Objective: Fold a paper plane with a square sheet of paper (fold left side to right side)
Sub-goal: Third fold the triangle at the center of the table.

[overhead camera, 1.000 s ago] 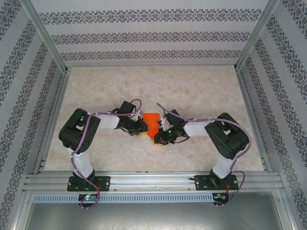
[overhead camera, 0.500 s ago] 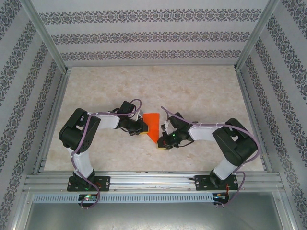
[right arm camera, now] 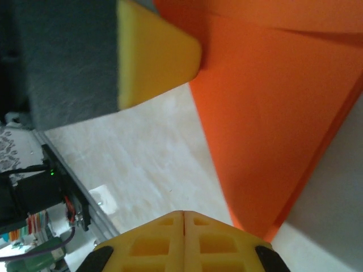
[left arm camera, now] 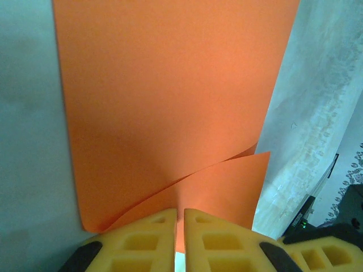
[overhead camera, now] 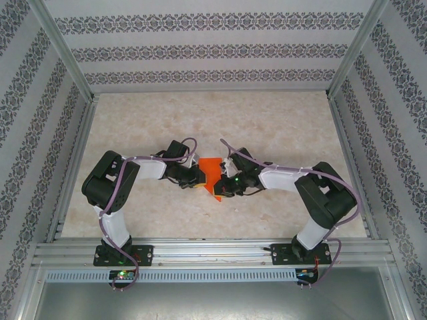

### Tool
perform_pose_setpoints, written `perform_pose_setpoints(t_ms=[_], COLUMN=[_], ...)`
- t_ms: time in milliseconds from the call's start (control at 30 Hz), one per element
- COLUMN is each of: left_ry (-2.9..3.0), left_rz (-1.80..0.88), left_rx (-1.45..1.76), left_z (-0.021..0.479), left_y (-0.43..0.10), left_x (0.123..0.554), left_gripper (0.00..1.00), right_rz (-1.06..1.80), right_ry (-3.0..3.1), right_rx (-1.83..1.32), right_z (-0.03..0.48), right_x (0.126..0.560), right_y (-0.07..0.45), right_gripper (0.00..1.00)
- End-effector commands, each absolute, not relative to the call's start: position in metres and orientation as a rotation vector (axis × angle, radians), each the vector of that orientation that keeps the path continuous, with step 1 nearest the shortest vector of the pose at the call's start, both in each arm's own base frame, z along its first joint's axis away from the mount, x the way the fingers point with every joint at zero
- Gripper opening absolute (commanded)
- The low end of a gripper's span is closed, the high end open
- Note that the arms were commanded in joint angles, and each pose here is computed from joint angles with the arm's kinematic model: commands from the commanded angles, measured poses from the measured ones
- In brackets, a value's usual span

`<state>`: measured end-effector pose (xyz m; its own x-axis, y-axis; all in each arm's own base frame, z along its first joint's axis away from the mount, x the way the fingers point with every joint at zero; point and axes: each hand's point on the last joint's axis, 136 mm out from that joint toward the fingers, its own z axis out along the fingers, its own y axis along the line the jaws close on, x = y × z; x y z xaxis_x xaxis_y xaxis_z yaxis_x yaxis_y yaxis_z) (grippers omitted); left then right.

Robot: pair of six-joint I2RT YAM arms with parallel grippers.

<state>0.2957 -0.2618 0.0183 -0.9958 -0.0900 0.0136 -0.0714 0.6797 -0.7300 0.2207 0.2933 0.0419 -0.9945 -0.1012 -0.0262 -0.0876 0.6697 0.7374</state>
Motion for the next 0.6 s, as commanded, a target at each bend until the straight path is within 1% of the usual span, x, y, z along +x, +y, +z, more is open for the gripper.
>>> perform_pose_setpoints(t_ms=[0, 300, 567], left_ry=[3.015, 2.999, 2.846], left_rz=[-1.040, -1.057, -1.131], left_rx=[-0.295, -0.300, -0.195], left_z=[-0.020, -0.015, 0.031], left_y=[-0.237, -0.239, -0.248], left_x=[0.276, 0.279, 0.297], left_gripper=[0.13, 0.13, 0.18], right_rz=[-1.171, -0.926, -0.691], right_ry=[-2.897, -2.913, -2.940], right_rx=[0.161, 0.121, 0.076], right_z=[0.029, 0.001, -0.015], right_x=[0.224, 0.210, 0.198], right_y=[0.291, 0.271, 0.249], right_gripper=[0.00, 0.00, 0.00])
